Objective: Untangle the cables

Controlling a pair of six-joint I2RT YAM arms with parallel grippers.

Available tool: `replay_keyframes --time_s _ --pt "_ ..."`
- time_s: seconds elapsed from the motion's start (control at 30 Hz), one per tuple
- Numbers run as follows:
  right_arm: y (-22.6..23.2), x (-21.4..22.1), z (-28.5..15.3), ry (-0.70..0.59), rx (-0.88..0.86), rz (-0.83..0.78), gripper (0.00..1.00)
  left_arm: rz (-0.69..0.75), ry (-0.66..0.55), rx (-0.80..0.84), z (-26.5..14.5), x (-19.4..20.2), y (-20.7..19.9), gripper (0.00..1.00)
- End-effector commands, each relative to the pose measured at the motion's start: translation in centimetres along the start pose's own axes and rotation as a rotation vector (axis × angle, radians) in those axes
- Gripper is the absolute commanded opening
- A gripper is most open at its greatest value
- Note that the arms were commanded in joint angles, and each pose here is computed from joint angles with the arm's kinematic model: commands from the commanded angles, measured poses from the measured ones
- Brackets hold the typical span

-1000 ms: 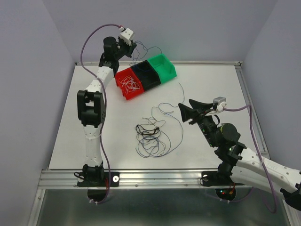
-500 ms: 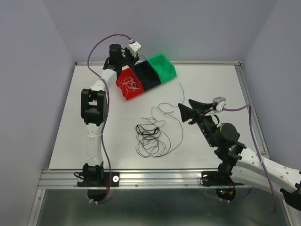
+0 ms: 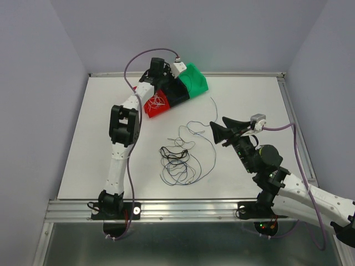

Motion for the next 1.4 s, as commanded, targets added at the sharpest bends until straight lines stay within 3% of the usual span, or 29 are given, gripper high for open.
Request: replay_keyframes --time_s 0.0,0.23,0.6,0.83,1.0,1.17,1.37 --pt "0.0 -0.6 -0.1 -0.031 0.002 0.024 0.64 0.055 0.083 -0.015 -0.1 -0.1 -0.3 0.00" --pt "0.2 -0.6 -0.2 -0.033 -0.013 0.029 0.64 0.043 0.191 0.048 0.6 3.2 -2.8 0.00" --pt "0.0 -0.6 -0.3 -0.034 -0.002 0.035 0.64 -0.061 0.251 0.221 -1.8 5.2 -6.9 0.00" --pt "0.1 -0.8 -0.3 -0.037 -0.006 0.038 0.64 -0.066 0.244 0.292 -6.1 6.8 -9.7 0.00" --pt "0.1 -0.6 -0.2 -0.033 -0.005 0.038 0.64 -0.059 0.204 0.296 -9.6 5.4 -10.4 0.00" --pt "0.2 -0.5 -0.1 -0.029 -0.008 0.041 0.64 -0.068 0.180 0.201 -11.0 4.5 -8.8 0.00" --pt "0.1 -0.4 -0.1 -0.028 -0.001 0.037 0.64 -0.136 0.129 0.053 -11.1 1.7 -3.2 0.00"
Point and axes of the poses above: each gripper's point midway between its finger pads, its own z axis out along the fingers, its own y axis along the line the jaws close on, x = y × z, the point moved 2 cm from there along -z, back along the fingers, and after that the axes turned 2 degrees about -z, right-handed, at the moved point
